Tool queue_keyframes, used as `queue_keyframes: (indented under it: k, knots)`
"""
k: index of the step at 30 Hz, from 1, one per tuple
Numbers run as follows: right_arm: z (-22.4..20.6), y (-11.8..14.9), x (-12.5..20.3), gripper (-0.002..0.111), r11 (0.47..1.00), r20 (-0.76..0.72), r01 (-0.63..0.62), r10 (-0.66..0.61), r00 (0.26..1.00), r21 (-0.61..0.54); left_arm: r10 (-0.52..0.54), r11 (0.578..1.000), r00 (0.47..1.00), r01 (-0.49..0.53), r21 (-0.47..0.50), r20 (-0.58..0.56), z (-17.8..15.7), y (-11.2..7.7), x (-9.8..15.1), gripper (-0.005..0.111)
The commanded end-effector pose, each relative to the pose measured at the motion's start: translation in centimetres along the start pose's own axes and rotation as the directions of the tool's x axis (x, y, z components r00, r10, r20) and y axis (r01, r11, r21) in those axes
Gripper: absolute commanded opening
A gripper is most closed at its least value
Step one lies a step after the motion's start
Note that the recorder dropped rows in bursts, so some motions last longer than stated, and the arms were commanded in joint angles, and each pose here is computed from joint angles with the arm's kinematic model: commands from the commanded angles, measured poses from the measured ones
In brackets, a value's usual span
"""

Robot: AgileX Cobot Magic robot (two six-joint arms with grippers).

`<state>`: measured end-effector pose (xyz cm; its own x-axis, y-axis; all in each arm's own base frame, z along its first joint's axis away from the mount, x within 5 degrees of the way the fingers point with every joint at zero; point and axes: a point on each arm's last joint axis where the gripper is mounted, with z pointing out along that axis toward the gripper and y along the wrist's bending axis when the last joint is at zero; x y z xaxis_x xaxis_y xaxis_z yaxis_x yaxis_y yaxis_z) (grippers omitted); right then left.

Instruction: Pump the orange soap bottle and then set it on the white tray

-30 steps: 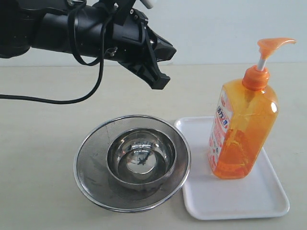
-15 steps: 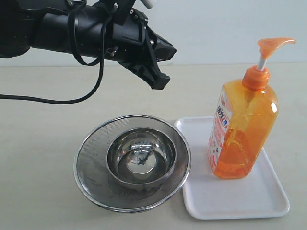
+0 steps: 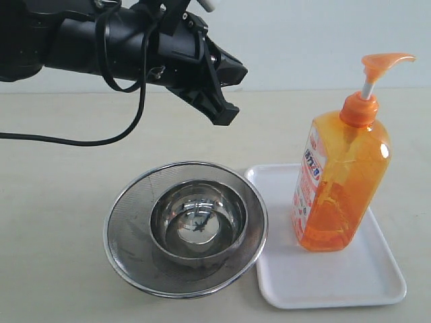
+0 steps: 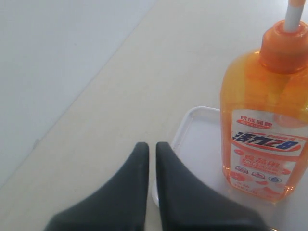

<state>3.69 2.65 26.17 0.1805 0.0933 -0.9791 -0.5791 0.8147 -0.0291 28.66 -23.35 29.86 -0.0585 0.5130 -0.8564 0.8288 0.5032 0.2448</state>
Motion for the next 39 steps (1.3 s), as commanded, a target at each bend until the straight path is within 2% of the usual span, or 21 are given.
queue_keyframes:
  k: [1, 13, 22, 28, 34, 39]
  knots:
    - [-0.1, 0.0, 0.6, 0.0, 0.994, -0.055, -0.11, 0.111, 0.992, 0.013, -0.009, 1.0, 1.0, 0.009, -0.008, 0.011, -0.3, 0.2, -0.3, 0.005]
    - [-0.4, 0.0, 2.8, 0.0, 0.993, -0.288, -0.11, 0.117, 0.951, 0.04, -0.009, 1.0, 1.0, 0.009, -0.01, 0.011, -0.3, 0.2, -0.3, 0.005]
    - [-0.6, -0.1, 3.1, 0.0, 0.995, -0.326, -0.09, 0.102, 0.94, 0.051, -0.009, 1.0, 1.0, 0.009, -0.01, 0.011, -0.3, 0.2, -0.3, 0.005]
    - [-0.7, -0.9, 3.1, 0.0, 0.978, -0.322, -0.005, 0.074, 0.944, 0.21, -0.009, 1.0, 1.0, 0.009, -0.01, 0.011, -0.3, 0.2, -0.3, 0.005]
    - [-1.1, -2.1, 3.1, 0.0, 0.882, -0.309, 0.055, 0.104, 0.945, 0.467, -0.009, 1.0, 1.0, 0.009, -0.012, 0.011, -0.3, 0.2, -0.3, 0.005]
    - [-1.4, -2.5, 3.2, 0.0, 0.838, -0.321, 0.082, 0.115, 0.94, 0.539, -0.009, 1.0, 1.0, 0.009, -0.014, 0.012, -0.3, 0.2, -0.3, 0.005]
